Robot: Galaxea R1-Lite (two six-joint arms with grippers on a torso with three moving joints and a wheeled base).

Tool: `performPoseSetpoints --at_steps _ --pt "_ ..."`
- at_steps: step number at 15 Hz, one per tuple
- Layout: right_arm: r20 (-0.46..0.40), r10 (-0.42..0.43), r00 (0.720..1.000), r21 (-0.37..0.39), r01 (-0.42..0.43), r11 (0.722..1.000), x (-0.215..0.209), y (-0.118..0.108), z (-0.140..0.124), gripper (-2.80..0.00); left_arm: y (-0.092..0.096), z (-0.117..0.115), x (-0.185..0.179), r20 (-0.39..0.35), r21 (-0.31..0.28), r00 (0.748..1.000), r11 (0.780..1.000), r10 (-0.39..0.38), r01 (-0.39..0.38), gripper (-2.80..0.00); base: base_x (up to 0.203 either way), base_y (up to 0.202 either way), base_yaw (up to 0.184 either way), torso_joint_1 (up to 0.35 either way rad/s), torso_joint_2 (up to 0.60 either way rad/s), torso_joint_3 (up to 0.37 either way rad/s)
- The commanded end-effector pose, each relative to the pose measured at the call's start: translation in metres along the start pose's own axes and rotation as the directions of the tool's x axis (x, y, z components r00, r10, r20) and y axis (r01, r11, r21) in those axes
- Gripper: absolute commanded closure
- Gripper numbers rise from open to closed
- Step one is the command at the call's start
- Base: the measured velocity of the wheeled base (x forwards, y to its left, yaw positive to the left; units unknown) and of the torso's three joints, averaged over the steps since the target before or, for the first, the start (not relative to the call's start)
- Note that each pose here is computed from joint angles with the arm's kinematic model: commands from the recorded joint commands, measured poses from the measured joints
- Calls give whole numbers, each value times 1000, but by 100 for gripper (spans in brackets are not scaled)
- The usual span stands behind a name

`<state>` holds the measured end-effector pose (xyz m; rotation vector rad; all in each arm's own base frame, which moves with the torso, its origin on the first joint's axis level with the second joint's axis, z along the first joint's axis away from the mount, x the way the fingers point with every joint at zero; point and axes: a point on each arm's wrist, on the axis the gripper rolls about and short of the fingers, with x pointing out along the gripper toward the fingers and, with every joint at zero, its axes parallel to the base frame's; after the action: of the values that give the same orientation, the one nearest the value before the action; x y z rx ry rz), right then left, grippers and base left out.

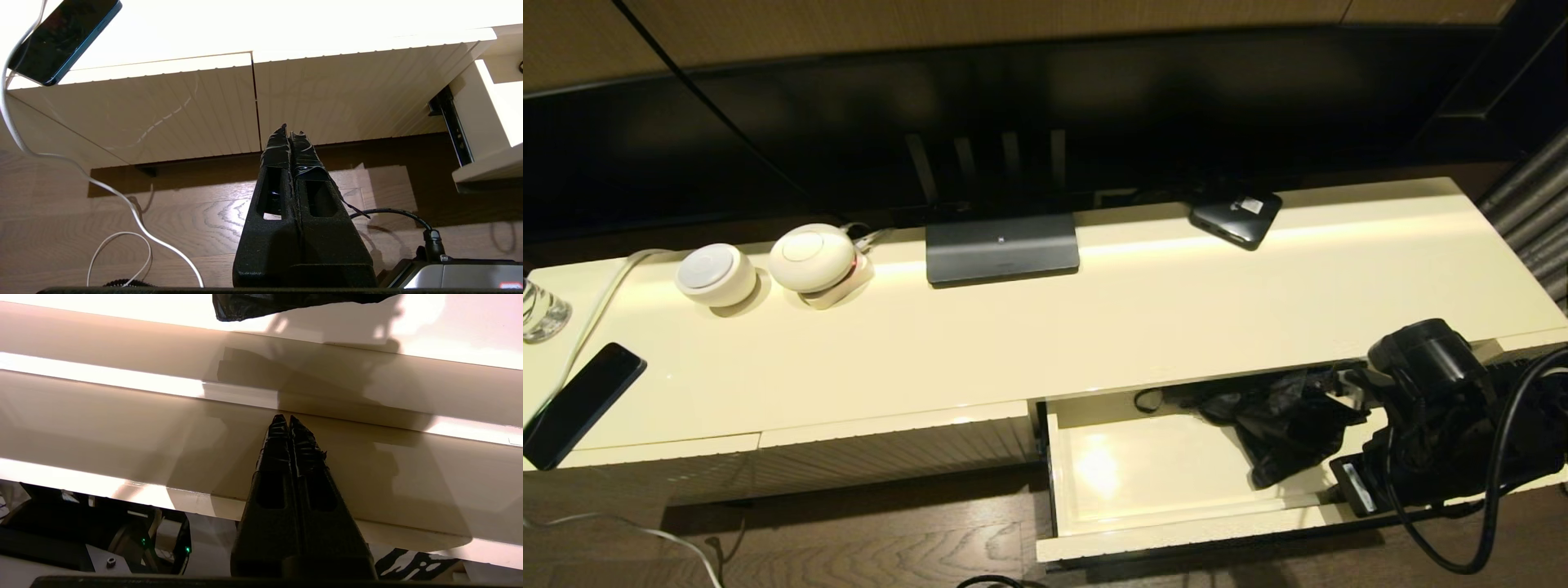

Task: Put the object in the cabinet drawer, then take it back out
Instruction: Open the drawer

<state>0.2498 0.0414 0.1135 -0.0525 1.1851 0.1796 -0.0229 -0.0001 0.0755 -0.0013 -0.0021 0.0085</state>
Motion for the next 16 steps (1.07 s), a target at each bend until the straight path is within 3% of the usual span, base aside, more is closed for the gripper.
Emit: performPoseSetpoints --at_steps 1,9,13,16 --pt "-28 2 1000 0 -2 1000 1 0 -8 0 0 -1 0 -5 0 1000 1000 1 -1 0 0 0 0 0 0 0" --pt "-71 5 997 -4 -5 1000 4 1 -24 0 0 -1 0 -4 0 1000 1000 1 -1 0 0 0 0 0 0 0" --pt "-56 3 998 -6 -3 1000 4 1 -21 0 0 -1 0 -4 0 1000 1000 1 -1 0 0 0 0 0 0 0" --pt "15 1 1000 -6 -1 1000 1 1 -12 0 0 -1 0 -5 0 1000 1000 1 -1 0 0 0 0 0 0 0"
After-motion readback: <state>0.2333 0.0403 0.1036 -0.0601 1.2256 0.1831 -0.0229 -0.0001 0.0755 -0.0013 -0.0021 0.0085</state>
